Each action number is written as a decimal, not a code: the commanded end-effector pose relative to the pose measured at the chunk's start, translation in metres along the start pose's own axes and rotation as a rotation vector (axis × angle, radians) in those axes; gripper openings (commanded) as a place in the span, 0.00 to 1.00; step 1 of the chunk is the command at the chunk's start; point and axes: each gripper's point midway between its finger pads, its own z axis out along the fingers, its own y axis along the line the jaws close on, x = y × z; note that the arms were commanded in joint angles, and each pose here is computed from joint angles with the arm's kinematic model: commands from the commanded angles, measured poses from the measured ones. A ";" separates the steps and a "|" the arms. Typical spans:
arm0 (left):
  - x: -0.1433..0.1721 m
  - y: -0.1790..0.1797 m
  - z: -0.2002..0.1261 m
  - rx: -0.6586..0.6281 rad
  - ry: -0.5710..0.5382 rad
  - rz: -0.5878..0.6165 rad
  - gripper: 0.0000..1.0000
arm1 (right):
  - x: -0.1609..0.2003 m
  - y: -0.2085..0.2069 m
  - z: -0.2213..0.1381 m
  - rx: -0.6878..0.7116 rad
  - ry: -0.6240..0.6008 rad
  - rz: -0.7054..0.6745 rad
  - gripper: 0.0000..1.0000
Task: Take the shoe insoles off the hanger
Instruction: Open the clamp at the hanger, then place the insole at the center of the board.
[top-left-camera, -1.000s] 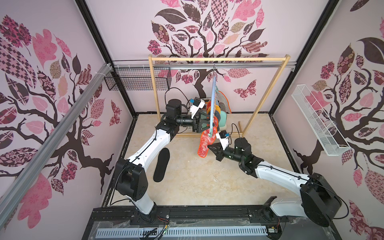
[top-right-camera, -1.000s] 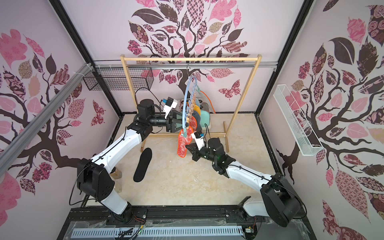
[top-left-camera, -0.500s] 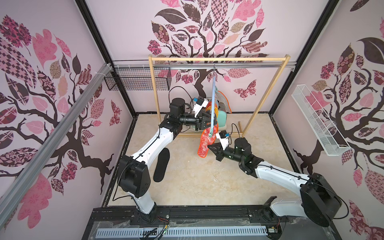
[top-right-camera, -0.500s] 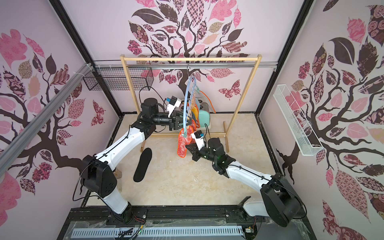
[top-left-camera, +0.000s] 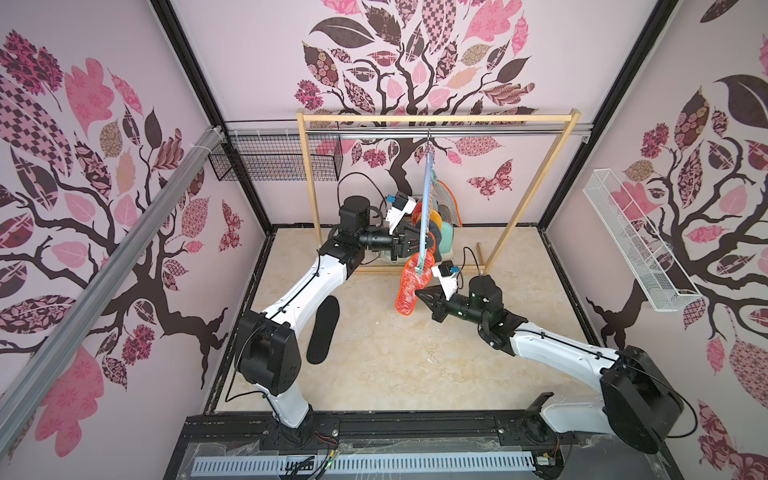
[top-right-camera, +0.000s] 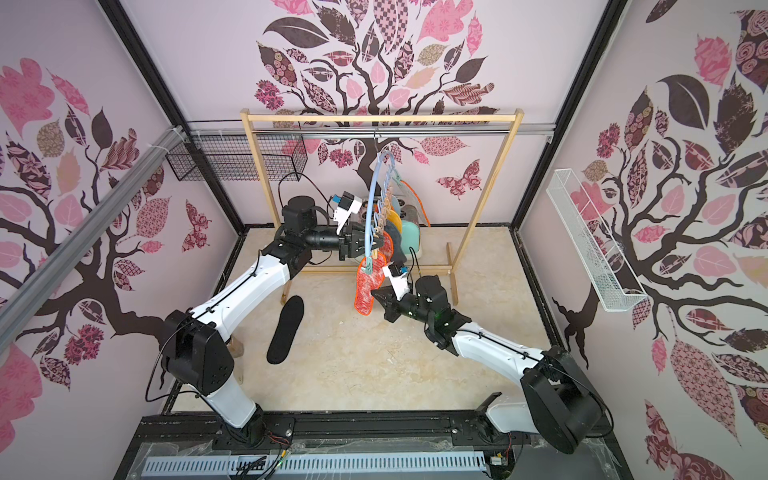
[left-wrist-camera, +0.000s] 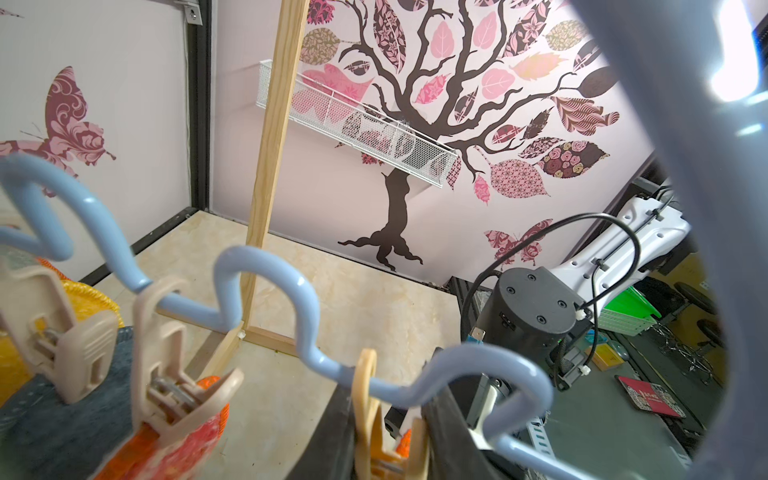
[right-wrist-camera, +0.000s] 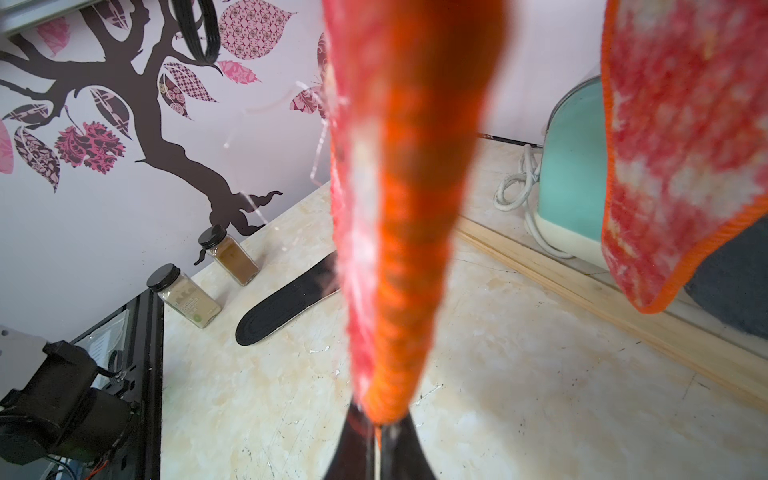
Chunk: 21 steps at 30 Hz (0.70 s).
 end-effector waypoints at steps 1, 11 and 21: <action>-0.007 -0.002 -0.005 -0.014 -0.008 0.028 0.15 | -0.008 -0.001 -0.005 0.014 -0.022 0.044 0.00; -0.011 -0.002 -0.009 -0.032 -0.013 0.034 0.13 | 0.025 0.013 -0.029 -0.034 0.063 0.166 0.00; -0.016 -0.003 -0.012 -0.040 -0.026 0.029 0.13 | 0.096 0.055 -0.019 -0.081 0.288 0.597 0.00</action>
